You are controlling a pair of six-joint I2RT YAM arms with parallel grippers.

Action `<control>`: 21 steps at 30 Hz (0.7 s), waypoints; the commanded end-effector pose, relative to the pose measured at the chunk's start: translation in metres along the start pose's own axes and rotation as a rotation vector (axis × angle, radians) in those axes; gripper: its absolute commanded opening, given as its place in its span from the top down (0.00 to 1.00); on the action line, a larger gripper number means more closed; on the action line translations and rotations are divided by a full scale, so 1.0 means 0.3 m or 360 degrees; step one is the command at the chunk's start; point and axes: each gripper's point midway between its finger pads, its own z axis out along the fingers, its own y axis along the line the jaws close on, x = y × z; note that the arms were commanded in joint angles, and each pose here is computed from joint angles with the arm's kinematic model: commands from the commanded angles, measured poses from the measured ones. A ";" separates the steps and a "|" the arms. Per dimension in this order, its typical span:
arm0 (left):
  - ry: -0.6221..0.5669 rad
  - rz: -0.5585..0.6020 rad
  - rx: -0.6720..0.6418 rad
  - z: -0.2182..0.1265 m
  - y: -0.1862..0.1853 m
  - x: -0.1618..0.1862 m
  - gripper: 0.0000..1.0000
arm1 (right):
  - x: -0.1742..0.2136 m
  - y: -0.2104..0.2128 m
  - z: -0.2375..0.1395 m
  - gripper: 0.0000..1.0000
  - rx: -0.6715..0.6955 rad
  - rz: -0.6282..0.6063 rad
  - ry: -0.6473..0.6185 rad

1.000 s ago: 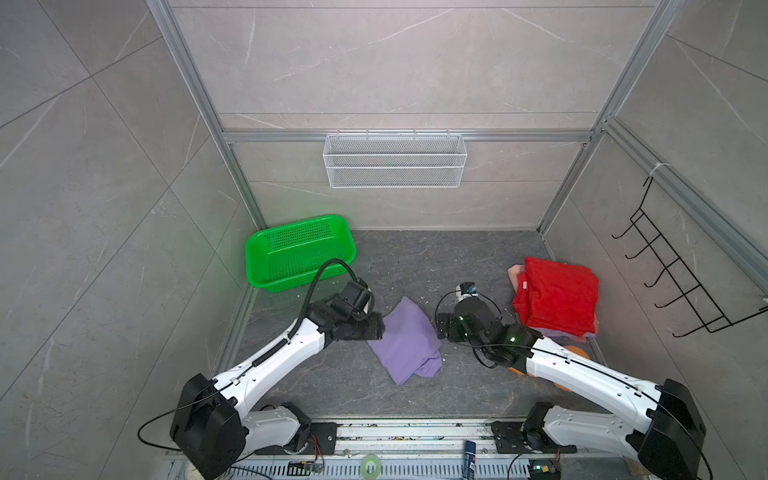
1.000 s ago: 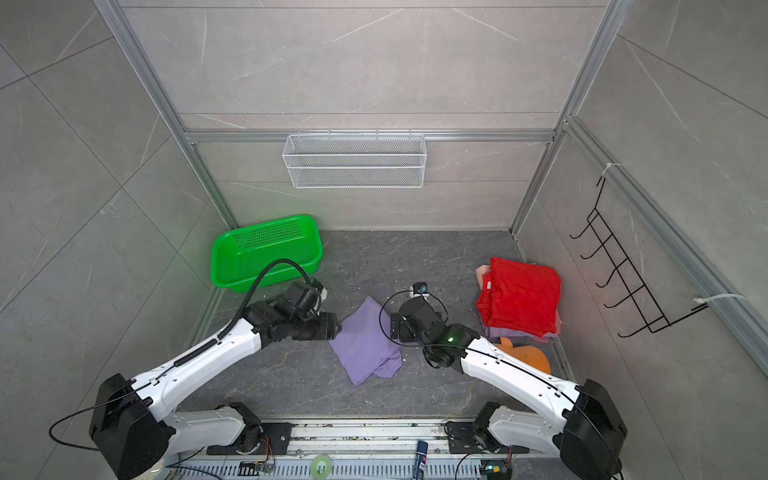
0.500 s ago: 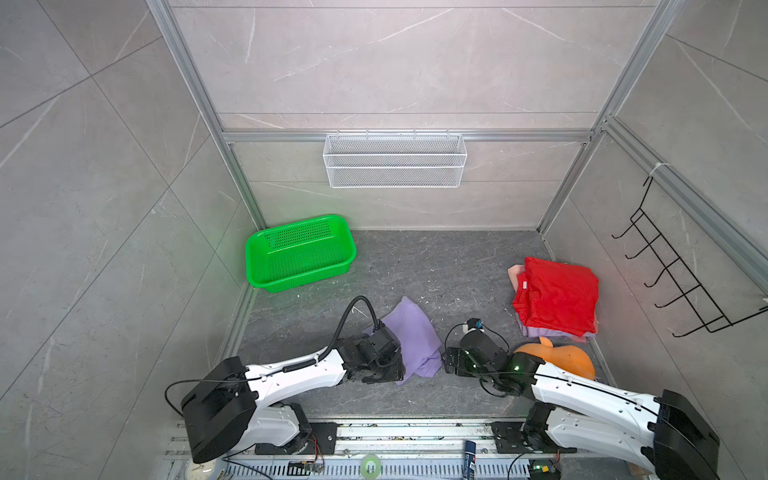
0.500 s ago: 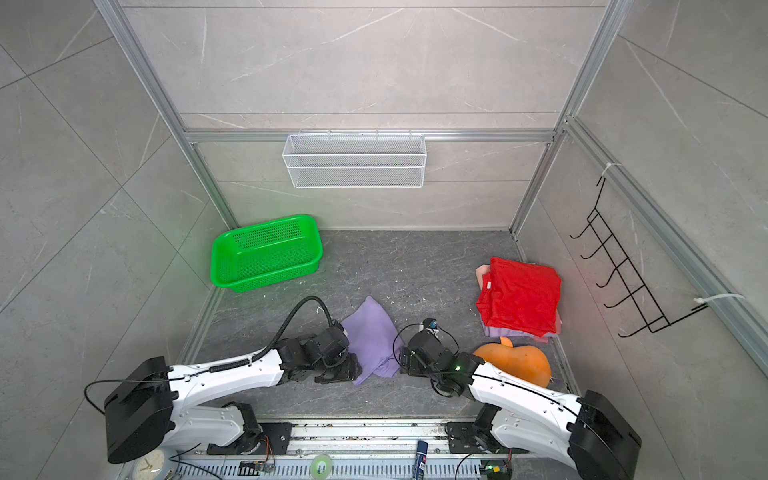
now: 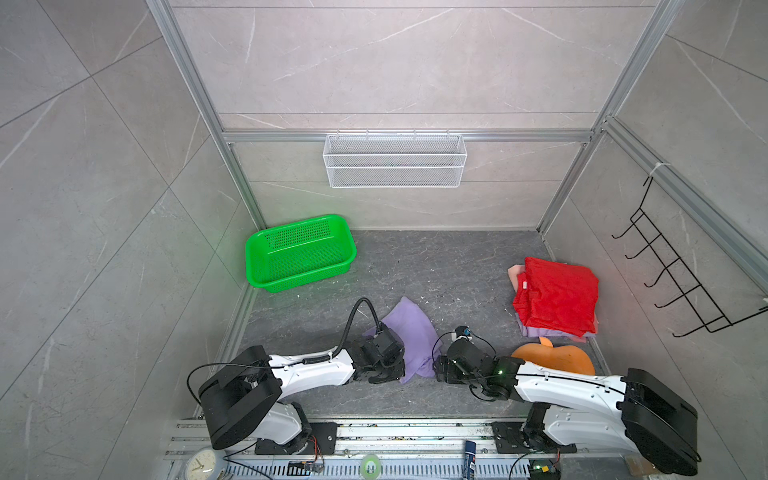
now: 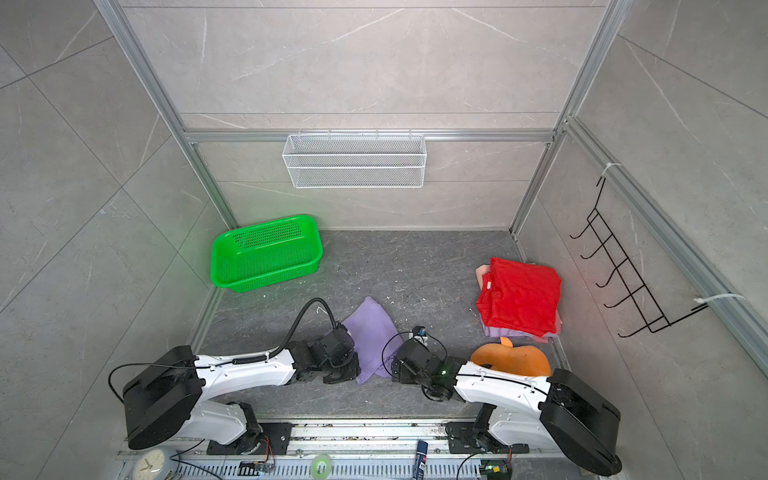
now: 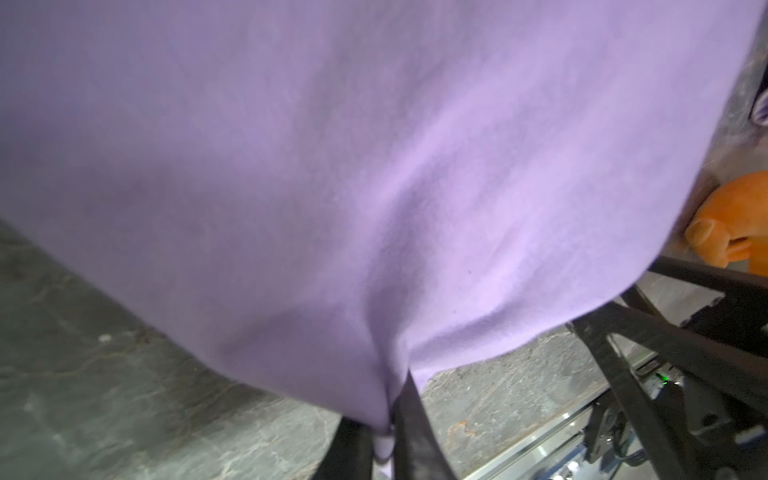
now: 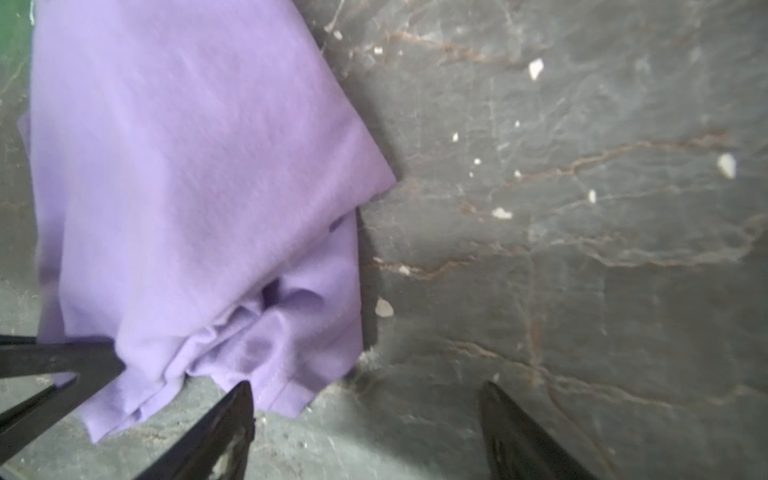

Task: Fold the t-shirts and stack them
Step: 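Grasp the lavender shirt with both grippers and lift it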

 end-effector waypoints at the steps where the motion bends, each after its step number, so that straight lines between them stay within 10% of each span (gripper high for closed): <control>1: -0.0193 0.0087 0.0145 -0.108 -0.119 -0.093 0.95 | 0.010 0.004 0.025 0.15 -0.0017 0.0011 -0.0029; 13: -0.0457 0.0150 0.0230 -0.324 -0.197 -0.200 1.00 | 0.005 0.061 0.105 0.34 -0.0057 -0.0059 -0.0121; 21: -0.0624 0.0150 0.0209 -0.446 -0.173 -0.244 1.00 | -0.075 0.070 0.096 0.92 0.0001 -0.0034 -0.0289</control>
